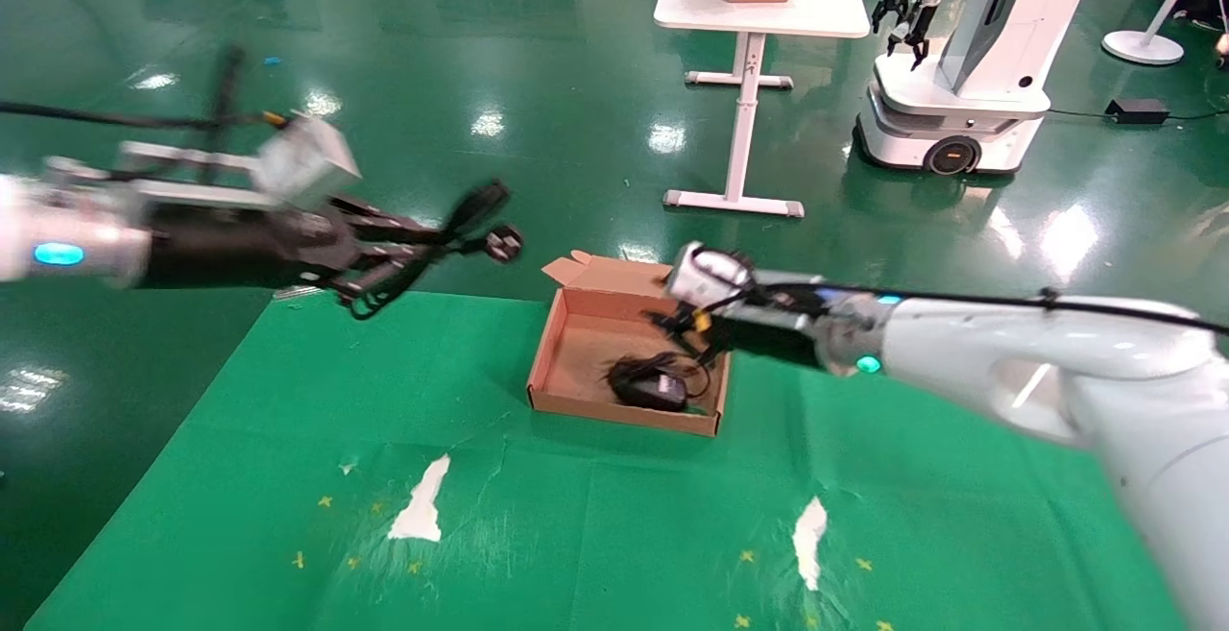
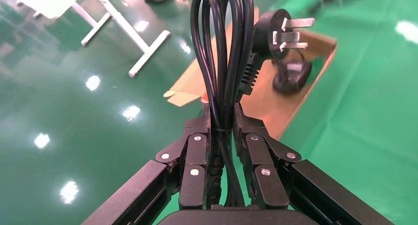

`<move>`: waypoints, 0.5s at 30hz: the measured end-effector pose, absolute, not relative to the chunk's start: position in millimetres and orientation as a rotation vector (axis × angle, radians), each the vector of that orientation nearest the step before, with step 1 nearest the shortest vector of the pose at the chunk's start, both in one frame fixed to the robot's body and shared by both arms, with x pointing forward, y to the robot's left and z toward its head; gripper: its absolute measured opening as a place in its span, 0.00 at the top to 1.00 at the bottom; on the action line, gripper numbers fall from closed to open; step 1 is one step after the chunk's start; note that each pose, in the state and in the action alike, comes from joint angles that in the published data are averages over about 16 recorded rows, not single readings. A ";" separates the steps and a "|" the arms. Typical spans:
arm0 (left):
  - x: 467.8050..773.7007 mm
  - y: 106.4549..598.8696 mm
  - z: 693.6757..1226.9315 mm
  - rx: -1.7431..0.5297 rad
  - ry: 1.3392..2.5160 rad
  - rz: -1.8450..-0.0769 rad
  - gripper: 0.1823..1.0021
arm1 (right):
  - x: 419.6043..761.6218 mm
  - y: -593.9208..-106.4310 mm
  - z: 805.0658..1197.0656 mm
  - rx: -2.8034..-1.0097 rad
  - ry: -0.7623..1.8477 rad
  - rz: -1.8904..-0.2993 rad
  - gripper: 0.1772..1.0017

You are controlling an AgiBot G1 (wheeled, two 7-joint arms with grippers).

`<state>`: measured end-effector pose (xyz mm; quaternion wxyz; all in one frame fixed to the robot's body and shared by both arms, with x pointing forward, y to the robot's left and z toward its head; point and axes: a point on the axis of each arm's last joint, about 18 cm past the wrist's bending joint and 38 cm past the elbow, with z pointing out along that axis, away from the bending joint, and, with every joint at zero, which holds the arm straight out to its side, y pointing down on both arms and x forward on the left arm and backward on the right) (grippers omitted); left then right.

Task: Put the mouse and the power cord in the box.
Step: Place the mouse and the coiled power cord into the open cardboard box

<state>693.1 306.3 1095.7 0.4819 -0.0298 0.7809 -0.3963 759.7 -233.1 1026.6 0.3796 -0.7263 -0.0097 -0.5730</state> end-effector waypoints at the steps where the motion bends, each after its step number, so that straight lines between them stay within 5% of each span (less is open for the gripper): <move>1: 699.9 296.8 1092.5 -0.058 1.905 -0.939 0.90 | 758.7 -241.9 1034.2 -1.845 -0.019 -1.488 0.79; 7: 733.4 233.0 1065.3 0.092 1.906 -0.772 0.90 | 735.1 -308.5 1085.5 -1.775 -0.014 -1.609 0.66; 15: 749.2 164.8 1034.0 0.287 1.869 -0.640 0.90 | 654.6 -399.3 1138.8 -1.702 -0.107 -1.628 0.43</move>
